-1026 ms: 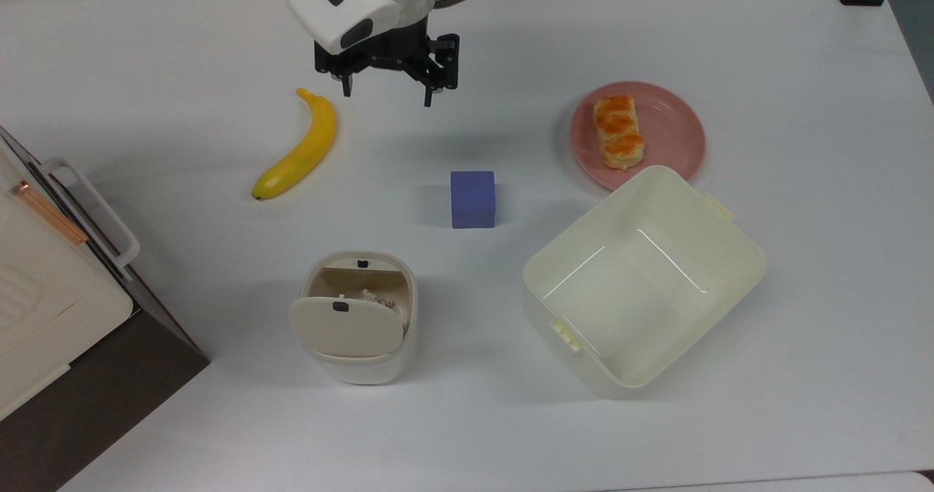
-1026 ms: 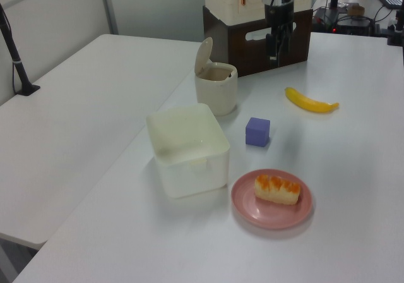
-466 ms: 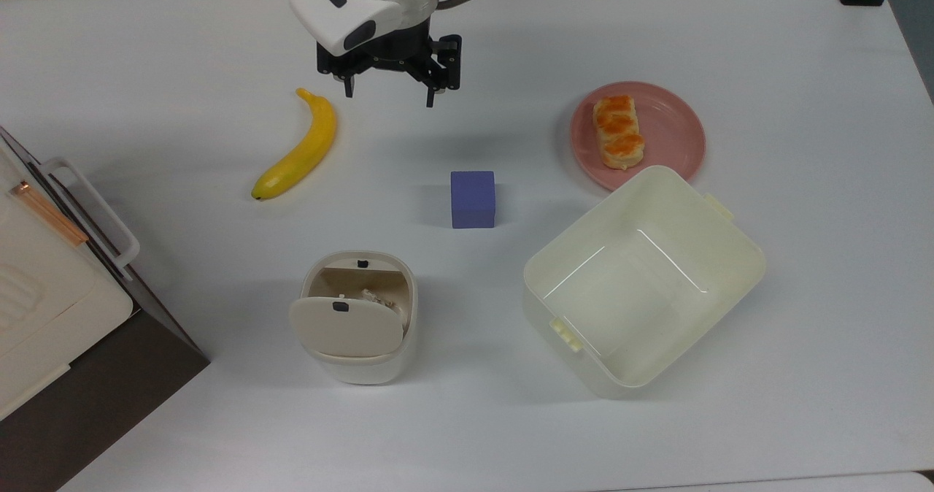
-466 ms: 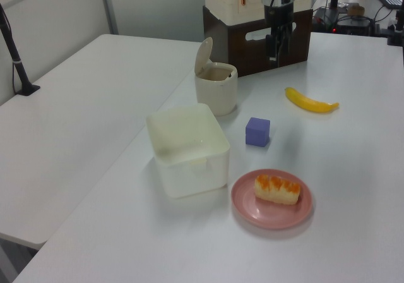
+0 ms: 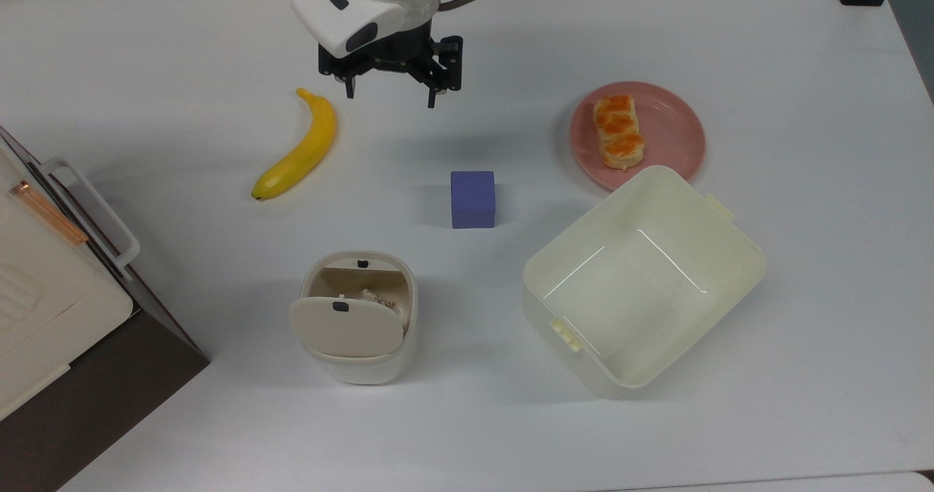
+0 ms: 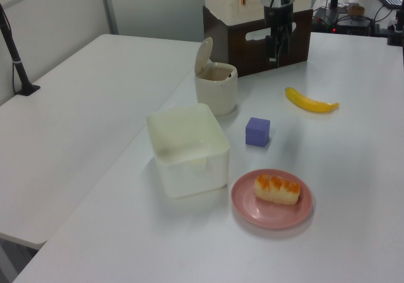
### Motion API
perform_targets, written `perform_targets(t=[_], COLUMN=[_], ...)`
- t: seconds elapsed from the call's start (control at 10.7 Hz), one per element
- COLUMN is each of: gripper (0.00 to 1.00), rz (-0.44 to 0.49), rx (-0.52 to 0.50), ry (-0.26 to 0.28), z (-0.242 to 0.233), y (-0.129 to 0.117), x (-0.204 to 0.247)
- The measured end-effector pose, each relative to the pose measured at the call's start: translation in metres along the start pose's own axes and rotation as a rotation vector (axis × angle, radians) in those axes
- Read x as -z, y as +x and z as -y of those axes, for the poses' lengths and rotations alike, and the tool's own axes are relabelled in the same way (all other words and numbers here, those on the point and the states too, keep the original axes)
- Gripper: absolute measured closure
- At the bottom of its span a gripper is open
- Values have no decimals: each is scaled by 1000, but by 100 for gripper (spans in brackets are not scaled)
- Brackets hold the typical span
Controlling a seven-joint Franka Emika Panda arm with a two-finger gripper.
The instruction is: Grab it up and put it in the trash
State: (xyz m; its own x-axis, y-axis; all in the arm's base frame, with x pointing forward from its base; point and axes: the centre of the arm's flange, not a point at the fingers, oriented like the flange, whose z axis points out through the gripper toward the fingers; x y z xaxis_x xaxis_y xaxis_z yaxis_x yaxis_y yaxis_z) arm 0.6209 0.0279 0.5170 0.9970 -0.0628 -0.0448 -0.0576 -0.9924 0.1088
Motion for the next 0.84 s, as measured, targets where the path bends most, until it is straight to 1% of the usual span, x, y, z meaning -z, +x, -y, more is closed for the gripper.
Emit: perform_targets(t=[0.19,0.84], gripper=[0,0], rz=[0,0], rx=[1,11], ry=[0,0], z=[0,7], y=[0,-1], x=[0,0])
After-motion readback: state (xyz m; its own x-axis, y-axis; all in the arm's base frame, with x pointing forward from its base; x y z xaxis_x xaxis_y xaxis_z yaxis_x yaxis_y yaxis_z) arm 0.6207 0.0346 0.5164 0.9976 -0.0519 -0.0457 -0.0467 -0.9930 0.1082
